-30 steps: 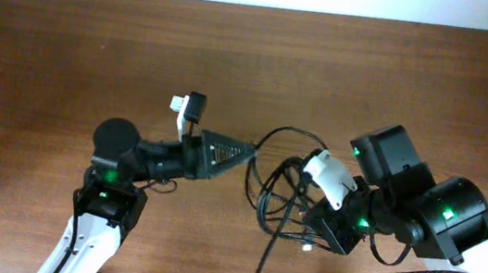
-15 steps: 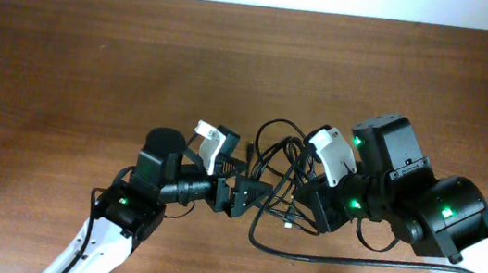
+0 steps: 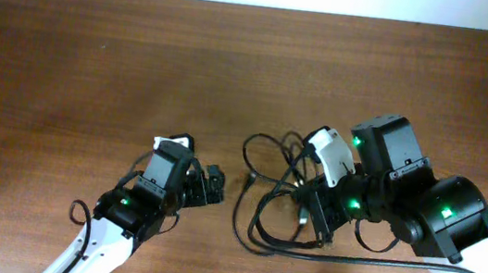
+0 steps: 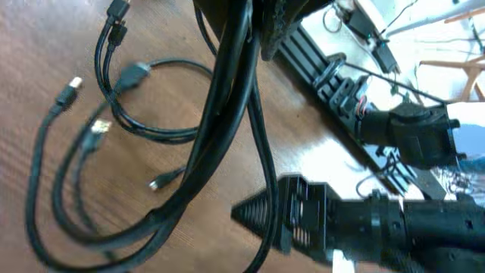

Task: Untangle cables

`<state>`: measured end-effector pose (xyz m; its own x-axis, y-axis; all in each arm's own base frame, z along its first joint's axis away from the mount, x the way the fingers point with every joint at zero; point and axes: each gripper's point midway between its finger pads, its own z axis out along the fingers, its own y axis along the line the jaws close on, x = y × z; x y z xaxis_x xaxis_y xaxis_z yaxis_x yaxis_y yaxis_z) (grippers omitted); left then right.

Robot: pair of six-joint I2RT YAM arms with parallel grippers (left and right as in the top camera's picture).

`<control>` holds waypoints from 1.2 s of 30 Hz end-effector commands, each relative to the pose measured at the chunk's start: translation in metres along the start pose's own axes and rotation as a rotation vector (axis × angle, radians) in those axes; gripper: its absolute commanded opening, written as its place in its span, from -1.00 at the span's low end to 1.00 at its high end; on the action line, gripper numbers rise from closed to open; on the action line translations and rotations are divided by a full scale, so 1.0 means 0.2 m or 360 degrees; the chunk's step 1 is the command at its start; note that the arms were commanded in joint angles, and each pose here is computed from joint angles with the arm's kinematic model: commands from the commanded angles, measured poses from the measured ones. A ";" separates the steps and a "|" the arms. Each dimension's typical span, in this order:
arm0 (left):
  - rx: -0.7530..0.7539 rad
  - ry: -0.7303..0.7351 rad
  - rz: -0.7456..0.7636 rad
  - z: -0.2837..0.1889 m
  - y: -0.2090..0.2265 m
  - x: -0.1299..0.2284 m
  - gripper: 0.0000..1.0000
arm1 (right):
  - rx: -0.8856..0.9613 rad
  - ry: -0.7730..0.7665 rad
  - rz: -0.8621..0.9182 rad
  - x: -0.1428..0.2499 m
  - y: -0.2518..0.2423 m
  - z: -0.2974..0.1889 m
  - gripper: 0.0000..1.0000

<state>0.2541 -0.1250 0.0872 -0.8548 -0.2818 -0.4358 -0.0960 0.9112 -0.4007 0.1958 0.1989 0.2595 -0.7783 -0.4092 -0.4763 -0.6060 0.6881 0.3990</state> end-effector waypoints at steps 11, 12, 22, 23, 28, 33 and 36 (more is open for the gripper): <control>0.0033 0.0193 -0.0017 -0.01 0.01 0.13 0.98 | 0.0962 -0.0135 0.0643 -0.05 -0.54 -0.04 -0.92; 0.0021 0.0200 -0.0018 -0.01 0.01 0.14 0.98 | 0.0976 -0.0085 0.0684 -0.03 -0.56 0.00 -0.92; 0.1005 0.0479 0.0935 -0.20 -0.37 0.40 0.98 | 0.0638 -0.0003 0.0821 -0.11 -0.46 0.24 -0.92; 0.1284 0.0454 0.1025 -0.29 -0.48 0.42 0.98 | 0.0503 -0.0017 0.0802 -0.15 -0.39 0.26 -0.92; 0.1484 0.0202 0.1181 -0.34 -0.62 0.30 0.98 | -0.0089 -0.0163 0.0509 -0.31 -0.05 0.20 -0.92; 0.1515 0.0106 0.1236 -0.36 -0.65 0.26 0.98 | -0.0447 -0.0228 0.0324 -0.38 0.15 0.13 -0.92; 0.1512 0.0116 0.1231 -0.35 -0.65 0.26 0.98 | -0.0595 -0.0242 0.0206 -0.40 0.23 0.10 -0.92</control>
<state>0.1876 -0.2360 0.1692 -0.5727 0.2791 -0.7708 0.8174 0.2655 -0.5112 0.2446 0.2696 0.2784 -0.8760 -0.1895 -0.4434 -0.4696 0.5447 0.6949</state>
